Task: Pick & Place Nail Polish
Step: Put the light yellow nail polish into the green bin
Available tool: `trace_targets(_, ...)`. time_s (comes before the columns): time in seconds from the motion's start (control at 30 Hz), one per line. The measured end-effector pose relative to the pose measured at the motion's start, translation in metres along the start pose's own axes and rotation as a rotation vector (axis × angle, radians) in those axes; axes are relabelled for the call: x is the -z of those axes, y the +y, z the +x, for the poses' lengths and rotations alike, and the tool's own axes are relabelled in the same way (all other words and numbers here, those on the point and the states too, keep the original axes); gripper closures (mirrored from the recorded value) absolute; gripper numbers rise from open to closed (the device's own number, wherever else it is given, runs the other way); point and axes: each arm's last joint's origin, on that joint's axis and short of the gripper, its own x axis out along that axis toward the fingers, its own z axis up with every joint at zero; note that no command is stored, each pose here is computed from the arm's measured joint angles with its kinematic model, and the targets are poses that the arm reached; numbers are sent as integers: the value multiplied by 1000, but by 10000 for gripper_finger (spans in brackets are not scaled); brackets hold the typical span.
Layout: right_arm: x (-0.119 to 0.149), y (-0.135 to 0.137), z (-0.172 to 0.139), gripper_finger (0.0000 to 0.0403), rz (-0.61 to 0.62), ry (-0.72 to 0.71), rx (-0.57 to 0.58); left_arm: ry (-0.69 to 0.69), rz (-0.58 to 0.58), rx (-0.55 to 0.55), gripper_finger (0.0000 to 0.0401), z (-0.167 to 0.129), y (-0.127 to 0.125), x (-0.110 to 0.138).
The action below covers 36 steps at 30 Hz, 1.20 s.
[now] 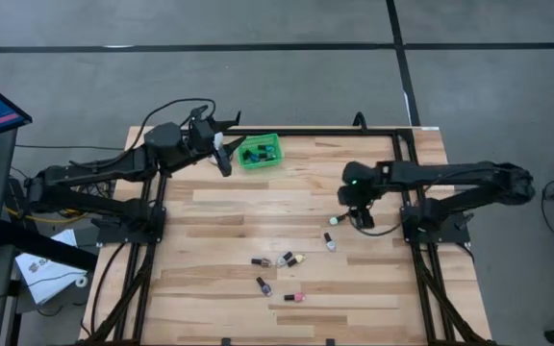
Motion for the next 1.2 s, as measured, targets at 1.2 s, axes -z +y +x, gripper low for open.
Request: trace_targets(1.2,-6,1,82,359,-69,264,118,23,8,3,180,0,0,2)
